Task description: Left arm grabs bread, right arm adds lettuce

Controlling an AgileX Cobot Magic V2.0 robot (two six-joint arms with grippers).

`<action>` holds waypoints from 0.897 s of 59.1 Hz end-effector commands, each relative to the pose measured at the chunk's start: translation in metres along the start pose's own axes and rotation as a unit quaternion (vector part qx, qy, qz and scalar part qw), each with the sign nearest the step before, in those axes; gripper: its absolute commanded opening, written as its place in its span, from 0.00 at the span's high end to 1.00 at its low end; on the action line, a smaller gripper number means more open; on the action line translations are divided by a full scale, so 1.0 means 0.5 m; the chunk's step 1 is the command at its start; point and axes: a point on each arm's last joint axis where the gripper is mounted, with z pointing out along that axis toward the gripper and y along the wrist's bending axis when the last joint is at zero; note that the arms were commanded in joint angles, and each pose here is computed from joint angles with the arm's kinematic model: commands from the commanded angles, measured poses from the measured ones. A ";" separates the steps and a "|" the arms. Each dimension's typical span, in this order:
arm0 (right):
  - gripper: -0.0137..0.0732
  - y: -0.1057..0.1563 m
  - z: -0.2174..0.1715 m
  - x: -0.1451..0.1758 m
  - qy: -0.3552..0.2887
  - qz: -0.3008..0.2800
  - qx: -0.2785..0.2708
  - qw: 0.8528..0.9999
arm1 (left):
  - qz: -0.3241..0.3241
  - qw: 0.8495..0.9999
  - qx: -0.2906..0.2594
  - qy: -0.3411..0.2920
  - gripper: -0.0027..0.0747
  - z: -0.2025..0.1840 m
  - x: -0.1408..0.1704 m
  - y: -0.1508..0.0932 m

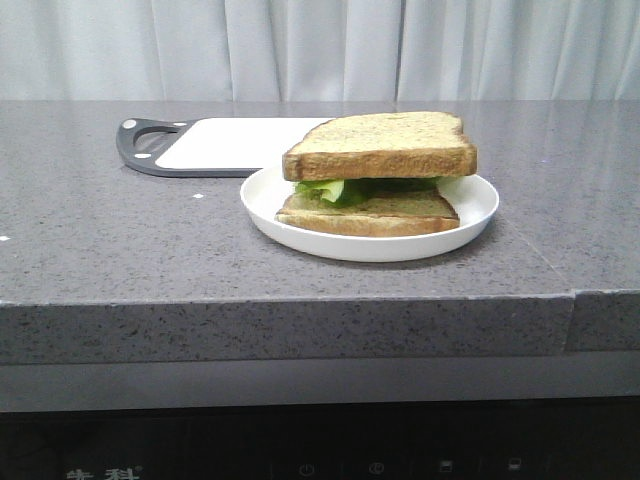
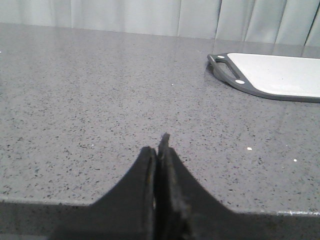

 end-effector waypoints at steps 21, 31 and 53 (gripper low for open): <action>0.91 -0.003 -0.005 -0.022 -0.064 -0.011 0.012 0.998 | -0.003 0.999 0.000 -0.051 0.99 -0.003 -0.015 0.000; 0.91 -0.003 -0.005 -0.022 -0.064 -0.011 0.012 0.998 | -0.003 0.999 0.000 -0.051 0.99 -0.003 -0.015 0.000; 0.91 -0.003 -0.005 -0.022 -0.064 -0.011 0.012 0.998 | -0.003 0.999 0.000 -0.051 0.99 -0.003 -0.015 0.000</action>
